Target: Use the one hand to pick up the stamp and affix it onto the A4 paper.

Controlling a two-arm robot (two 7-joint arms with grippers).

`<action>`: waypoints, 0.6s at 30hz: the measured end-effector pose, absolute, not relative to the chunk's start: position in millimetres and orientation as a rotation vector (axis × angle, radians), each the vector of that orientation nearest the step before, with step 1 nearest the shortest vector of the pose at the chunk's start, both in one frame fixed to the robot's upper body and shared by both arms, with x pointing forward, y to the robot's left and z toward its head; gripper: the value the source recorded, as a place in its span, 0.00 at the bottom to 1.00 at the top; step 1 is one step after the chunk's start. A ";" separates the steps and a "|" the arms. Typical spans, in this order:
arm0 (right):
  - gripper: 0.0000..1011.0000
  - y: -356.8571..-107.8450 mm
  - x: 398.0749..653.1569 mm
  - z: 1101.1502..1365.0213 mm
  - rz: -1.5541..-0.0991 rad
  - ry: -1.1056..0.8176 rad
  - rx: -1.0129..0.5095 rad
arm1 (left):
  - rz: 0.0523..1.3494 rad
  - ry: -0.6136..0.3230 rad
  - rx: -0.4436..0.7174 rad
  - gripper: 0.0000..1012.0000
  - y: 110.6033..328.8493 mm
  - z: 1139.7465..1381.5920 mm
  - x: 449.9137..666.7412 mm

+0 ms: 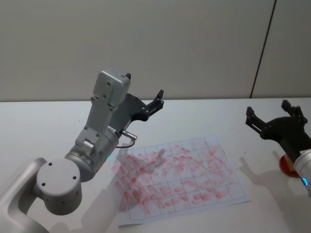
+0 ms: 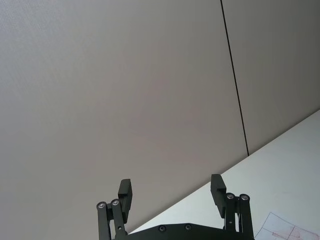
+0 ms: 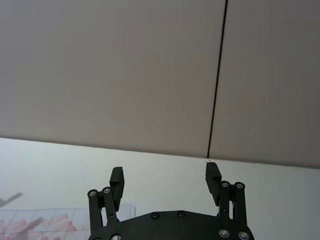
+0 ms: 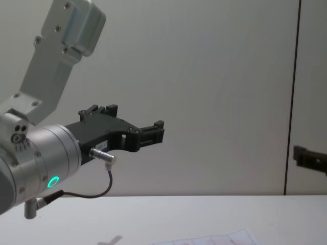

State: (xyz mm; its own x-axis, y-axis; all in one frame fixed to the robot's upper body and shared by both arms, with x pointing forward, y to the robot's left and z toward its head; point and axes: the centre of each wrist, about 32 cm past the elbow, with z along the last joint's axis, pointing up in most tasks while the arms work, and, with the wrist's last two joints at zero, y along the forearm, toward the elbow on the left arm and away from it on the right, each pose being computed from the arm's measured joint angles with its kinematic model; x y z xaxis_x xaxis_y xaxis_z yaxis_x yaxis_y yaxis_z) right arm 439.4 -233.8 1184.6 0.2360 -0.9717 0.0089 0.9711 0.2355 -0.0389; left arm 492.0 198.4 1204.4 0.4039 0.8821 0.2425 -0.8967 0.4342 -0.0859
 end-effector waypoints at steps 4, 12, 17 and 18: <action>0.99 -233.3 437.5 1183.0 -1.382 0.057 -0.072 | 1.124 -0.268 0.061 0.99 198.4 1204.4 492.0; 0.99 -232.7 434.4 1179.2 -1.450 0.122 -0.139 | 1.124 -0.268 0.061 0.99 198.4 1204.4 492.0; 0.99 -231.8 432.4 1176.4 -1.483 0.160 -0.181 | 1.124 -0.268 0.061 0.99 198.4 1204.4 492.0; 0.99 -231.6 431.8 1175.2 -1.492 0.172 -0.195 | 1.124 -0.268 0.061 0.99 198.4 1204.4 492.0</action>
